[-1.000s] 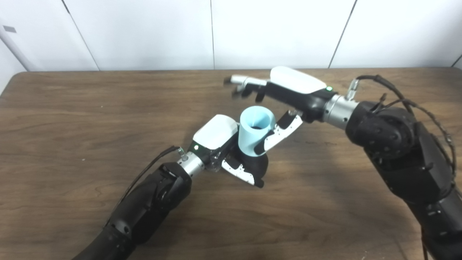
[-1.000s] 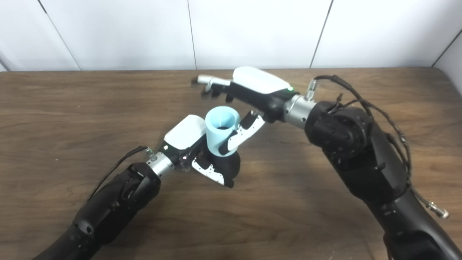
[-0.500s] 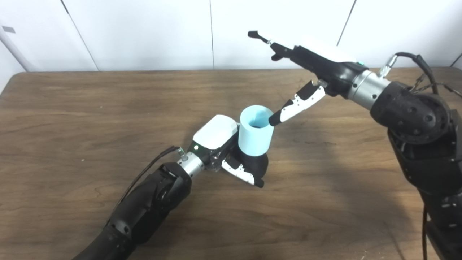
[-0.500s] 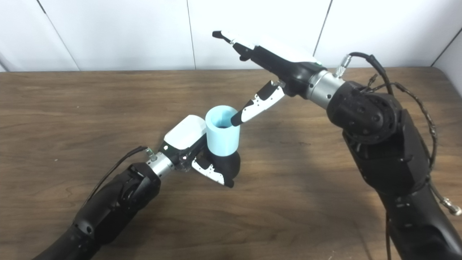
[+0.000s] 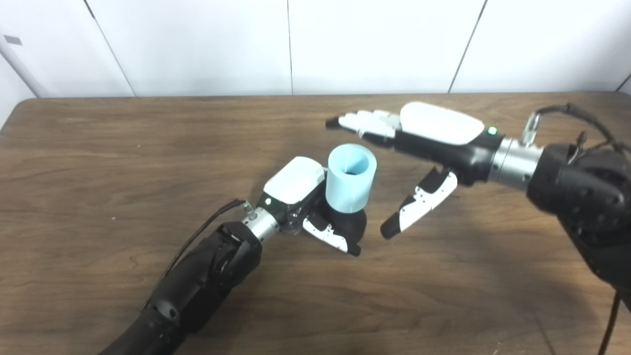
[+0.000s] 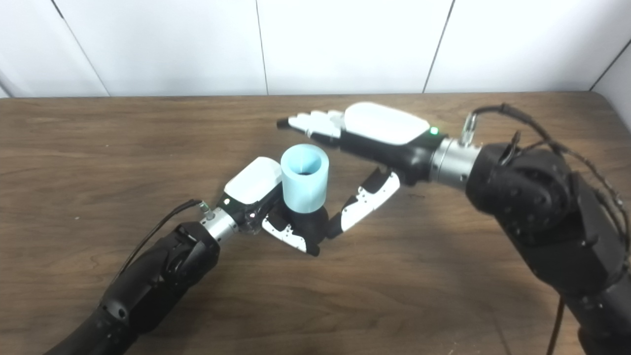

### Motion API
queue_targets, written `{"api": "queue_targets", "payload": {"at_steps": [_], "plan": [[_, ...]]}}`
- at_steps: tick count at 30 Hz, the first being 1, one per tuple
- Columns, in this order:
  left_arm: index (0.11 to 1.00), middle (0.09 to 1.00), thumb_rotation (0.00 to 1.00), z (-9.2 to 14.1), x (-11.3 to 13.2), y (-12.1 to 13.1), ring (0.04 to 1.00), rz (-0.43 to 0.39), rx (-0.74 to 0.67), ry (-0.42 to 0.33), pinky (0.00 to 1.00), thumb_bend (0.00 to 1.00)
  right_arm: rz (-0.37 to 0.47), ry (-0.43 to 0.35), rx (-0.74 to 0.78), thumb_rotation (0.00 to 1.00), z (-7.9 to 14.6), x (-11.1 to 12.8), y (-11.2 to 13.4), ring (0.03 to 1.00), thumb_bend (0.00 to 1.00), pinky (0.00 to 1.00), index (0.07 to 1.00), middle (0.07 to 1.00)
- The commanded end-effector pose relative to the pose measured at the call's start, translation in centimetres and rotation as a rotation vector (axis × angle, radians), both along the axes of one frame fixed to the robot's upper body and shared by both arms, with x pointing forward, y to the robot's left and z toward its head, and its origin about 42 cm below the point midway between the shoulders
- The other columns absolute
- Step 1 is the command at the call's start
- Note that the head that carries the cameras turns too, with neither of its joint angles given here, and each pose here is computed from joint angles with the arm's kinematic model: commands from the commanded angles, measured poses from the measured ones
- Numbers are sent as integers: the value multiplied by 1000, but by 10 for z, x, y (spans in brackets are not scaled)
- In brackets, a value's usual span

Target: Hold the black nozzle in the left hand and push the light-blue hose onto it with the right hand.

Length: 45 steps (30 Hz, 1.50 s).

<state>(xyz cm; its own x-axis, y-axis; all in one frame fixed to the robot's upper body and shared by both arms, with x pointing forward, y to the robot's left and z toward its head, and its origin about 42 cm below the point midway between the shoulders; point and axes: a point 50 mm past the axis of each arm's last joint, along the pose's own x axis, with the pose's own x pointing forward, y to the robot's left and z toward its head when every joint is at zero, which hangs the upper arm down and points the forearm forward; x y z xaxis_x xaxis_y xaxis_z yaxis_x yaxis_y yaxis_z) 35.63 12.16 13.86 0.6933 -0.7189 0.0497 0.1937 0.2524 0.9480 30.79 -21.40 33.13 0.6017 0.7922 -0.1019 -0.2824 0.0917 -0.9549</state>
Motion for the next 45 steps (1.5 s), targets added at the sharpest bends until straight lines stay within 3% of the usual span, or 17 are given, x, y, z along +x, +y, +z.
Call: {"api": "queue_targets", "payload": {"at_steps": [1,8,16,23,31,45], "plan": [[484,457,0,-50,-17,19,346,23,177,167,268,527,28,-118,-33,885,11,-3,-1,1000,888,1000,1000,1000],[482,471,0,-50,-16,19,308,15,185,163,222,528,34,-137,-110,927,0,-2,4,1000,904,1000,1000,1000],[482,472,0,-49,-16,18,329,15,184,169,244,528,65,-119,-170,929,-23,-2,6,1000,951,1000,1000,1000],[482,473,0,-48,-15,18,341,16,185,169,257,528,88,-108,-190,942,-28,-6,10,1000,948,1000,1000,1000],[482,472,0,-47,-14,17,329,17,182,169,241,528,135,-66,-219,906,-34,-8,14,1000,919,1000,1000,1000],[482,473,0,-48,-13,20,343,30,173,161,270,528,130,-25,-244,843,-42,-11,-2,1000,880,999,964,1000]]}}
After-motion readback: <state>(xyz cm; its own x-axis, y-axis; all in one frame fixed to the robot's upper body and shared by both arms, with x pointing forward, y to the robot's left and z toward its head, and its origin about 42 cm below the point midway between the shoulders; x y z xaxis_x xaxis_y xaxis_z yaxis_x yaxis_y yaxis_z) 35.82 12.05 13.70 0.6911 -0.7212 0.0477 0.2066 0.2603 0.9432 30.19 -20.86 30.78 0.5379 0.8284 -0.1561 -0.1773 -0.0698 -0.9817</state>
